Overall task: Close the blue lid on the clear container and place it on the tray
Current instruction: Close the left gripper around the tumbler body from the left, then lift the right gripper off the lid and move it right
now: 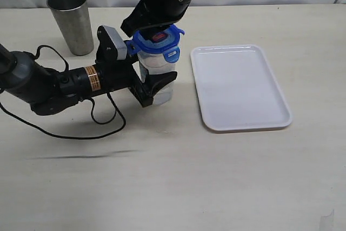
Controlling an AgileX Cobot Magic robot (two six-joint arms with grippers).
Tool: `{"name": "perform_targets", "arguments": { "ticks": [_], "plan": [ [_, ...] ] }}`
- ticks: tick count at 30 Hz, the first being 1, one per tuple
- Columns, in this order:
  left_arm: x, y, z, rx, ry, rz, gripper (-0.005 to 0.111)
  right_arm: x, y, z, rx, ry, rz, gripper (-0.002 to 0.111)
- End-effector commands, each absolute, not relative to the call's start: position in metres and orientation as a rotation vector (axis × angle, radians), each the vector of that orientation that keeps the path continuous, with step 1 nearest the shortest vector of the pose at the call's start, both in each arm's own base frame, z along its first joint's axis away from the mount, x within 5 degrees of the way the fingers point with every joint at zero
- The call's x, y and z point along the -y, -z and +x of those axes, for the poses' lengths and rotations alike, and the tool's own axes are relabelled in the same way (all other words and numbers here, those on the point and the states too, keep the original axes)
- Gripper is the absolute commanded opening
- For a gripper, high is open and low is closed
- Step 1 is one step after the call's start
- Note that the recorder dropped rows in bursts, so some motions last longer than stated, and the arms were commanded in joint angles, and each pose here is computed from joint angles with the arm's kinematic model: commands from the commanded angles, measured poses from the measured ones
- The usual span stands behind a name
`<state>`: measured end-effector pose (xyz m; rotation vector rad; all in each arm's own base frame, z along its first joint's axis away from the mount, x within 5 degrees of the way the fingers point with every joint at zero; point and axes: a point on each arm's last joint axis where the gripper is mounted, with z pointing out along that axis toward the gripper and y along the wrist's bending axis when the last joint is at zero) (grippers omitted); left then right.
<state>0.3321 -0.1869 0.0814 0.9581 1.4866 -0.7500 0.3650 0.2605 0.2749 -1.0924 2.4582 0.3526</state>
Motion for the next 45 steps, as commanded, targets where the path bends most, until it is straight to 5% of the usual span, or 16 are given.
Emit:
{"name": "perform_targets", "arguments": {
  "ticks": [1, 5, 12, 17, 27, 36, 45],
  "plan": [
    [0.189, -0.083, 0.332, -1.477, 0.742, 0.966, 0.075, -0.258, -0.265, 0.363, -2.516, -0.332, -1.119, 0.005],
    [0.188, -0.08, 0.333, -1.509, 0.723, 0.979, 0.062, -0.258, -0.265, 0.363, -2.516, -0.332, -1.119, 0.005],
    [0.186, -0.074, 0.333, -1.561, 0.687, 1.017, 0.0, -0.258, -0.264, 0.362, -2.526, -0.331, -1.132, 0.005],
    [0.181, -0.074, 0.335, -1.565, 0.68, 1.014, 0.0, -0.257, -0.272, 0.362, -2.487, -0.33, -1.133, 0.007],
    [0.179, -0.074, 0.336, -1.572, 0.684, 1.007, 0.0, -0.249, -0.312, 0.353, -2.412, -0.356, -1.002, 0.039],
    [0.18, -0.073, 0.334, -1.569, 0.7, 1.03, 0.0, -0.217, -0.311, 0.367, -2.548, -0.236, -0.777, 0.038],
    [0.182, -0.073, 0.329, -1.533, 0.731, 1.099, 0.0, -0.179, -0.297, 0.392, -2.595, -0.674, -0.746, 0.038]
  ]
}}
